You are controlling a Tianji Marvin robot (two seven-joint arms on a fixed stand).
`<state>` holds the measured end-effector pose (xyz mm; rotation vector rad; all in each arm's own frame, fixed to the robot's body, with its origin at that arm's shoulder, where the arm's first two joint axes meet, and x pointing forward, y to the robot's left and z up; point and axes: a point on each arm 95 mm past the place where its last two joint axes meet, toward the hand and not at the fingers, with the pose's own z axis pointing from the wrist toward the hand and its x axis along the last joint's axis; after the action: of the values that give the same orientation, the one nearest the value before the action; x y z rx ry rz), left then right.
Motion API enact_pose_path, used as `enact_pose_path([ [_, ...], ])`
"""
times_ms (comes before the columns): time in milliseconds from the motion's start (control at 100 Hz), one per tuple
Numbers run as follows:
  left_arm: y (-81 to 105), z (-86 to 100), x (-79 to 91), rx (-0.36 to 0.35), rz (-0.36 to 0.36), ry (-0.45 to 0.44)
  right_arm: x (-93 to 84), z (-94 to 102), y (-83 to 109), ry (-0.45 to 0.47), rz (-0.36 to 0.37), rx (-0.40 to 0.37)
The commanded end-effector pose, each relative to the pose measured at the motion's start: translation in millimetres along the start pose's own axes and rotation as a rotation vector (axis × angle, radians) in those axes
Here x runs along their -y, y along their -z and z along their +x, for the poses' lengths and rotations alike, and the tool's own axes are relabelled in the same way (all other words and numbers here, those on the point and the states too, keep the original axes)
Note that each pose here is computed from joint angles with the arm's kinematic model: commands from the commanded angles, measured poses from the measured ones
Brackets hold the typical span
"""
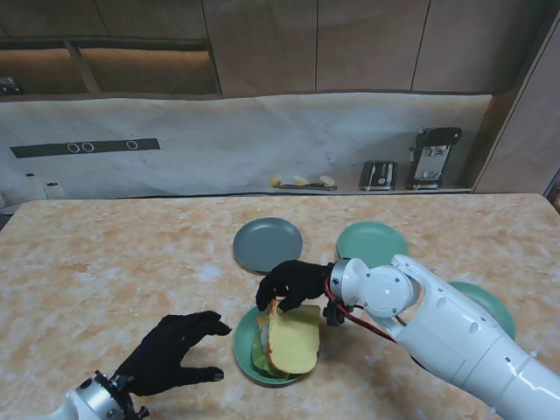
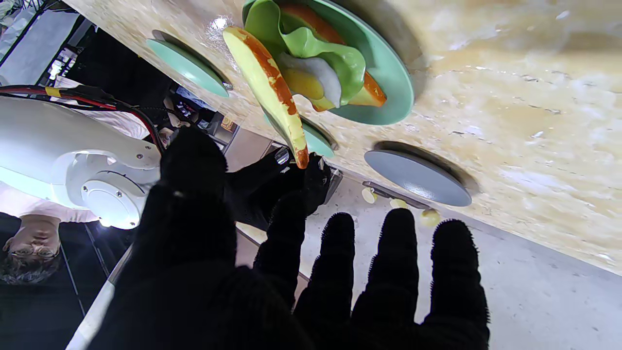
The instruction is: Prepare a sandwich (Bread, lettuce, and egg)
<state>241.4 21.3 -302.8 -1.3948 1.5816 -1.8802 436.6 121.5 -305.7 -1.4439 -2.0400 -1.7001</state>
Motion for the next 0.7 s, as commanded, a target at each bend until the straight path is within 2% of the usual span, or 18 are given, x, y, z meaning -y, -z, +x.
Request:
enact_pose_path([
  [0,0.9,-1.1,-3.7,0.009,-0.018,0.006,4.1,1.0,-5.3,-0.01,0.014,-0.004],
  [370,0.0,-3.6,-3.6,0.017,-0.016,0.005,8.0,-4.1,-18.0,-0.023,0.02,-0.007],
  [560,-0.1,-4.6,-3.5,0.018,-0.014,0.003,7.6,-4.8,-20.3,0.0,0.029,-0.016],
  [690,-0.4,-5.0,-3.4,0.018,-0.013,0.003,6.7,-6.0,-20.0,0.029,0.008,-0.022],
])
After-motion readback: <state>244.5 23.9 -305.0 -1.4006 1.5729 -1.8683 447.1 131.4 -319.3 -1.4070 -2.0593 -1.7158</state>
